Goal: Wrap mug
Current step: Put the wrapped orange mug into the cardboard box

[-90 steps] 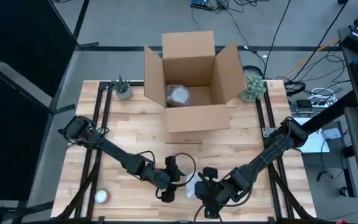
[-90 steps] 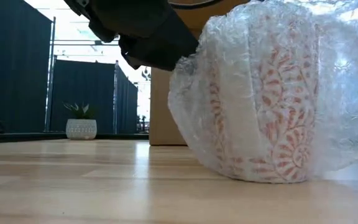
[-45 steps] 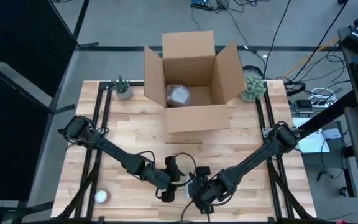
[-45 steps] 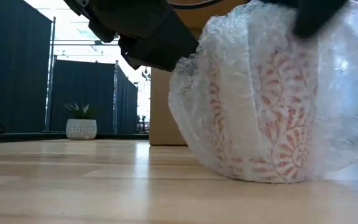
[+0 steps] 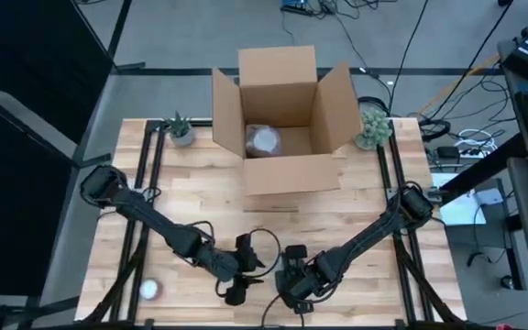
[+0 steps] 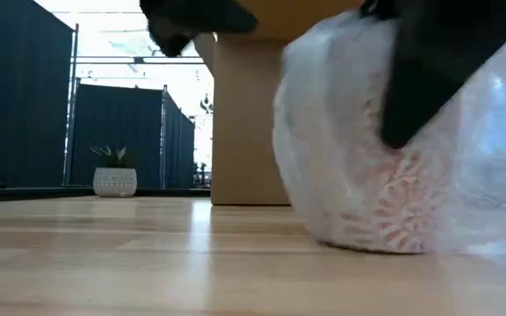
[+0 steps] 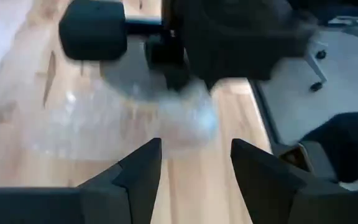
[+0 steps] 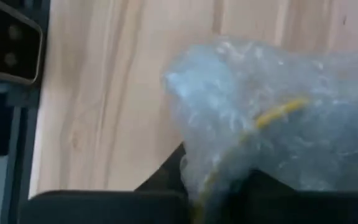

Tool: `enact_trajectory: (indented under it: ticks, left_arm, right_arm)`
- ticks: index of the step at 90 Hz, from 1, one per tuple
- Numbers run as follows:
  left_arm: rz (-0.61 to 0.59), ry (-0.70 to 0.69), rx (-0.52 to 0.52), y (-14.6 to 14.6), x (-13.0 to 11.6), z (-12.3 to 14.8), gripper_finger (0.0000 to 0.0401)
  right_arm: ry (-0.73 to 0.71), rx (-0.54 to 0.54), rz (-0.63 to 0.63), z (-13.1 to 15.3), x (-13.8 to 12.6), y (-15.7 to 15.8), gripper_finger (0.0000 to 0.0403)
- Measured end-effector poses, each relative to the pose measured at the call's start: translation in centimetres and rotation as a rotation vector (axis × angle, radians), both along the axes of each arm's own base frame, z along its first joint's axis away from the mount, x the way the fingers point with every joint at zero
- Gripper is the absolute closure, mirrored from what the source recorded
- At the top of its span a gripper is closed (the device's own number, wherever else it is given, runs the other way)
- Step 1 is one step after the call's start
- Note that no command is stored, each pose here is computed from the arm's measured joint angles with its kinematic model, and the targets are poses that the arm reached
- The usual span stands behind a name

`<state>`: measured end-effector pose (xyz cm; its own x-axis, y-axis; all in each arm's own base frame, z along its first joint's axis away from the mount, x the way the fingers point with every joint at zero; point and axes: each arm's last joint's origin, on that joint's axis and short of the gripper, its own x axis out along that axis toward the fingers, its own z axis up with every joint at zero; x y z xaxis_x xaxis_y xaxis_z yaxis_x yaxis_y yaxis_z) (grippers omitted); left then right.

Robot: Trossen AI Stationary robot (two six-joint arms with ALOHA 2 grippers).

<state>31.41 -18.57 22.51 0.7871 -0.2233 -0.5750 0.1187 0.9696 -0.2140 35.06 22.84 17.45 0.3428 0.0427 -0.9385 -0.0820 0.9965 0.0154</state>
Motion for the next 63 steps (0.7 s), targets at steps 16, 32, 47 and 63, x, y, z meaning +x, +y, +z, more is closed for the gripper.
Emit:
enact_trajectory:
  ticks: [16,32,47,63]
  left_arm:
    - [0.004,0.073,0.003,-0.2,-2.8,1.9,0.0218]
    - [-0.005,0.08,0.033,-0.2,-5.3,3.9,0.0218]
    - [-0.023,0.056,0.03,0.4,-7.1,5.8,0.0218]
    - [-0.039,0.008,0.024,1.3,-8.2,7.6,0.0218]
  right_arm:
    - [-0.034,0.033,0.013,2.0,-1.2,0.5,0.0386]
    - [-0.201,0.157,0.049,8.5,-3.0,0.5,0.0387]
    - [-0.385,0.205,0.097,14.0,-4.7,-1.1,0.0388]
    - [-0.692,0.203,0.165,20.7,-7.0,-3.6,0.0388]
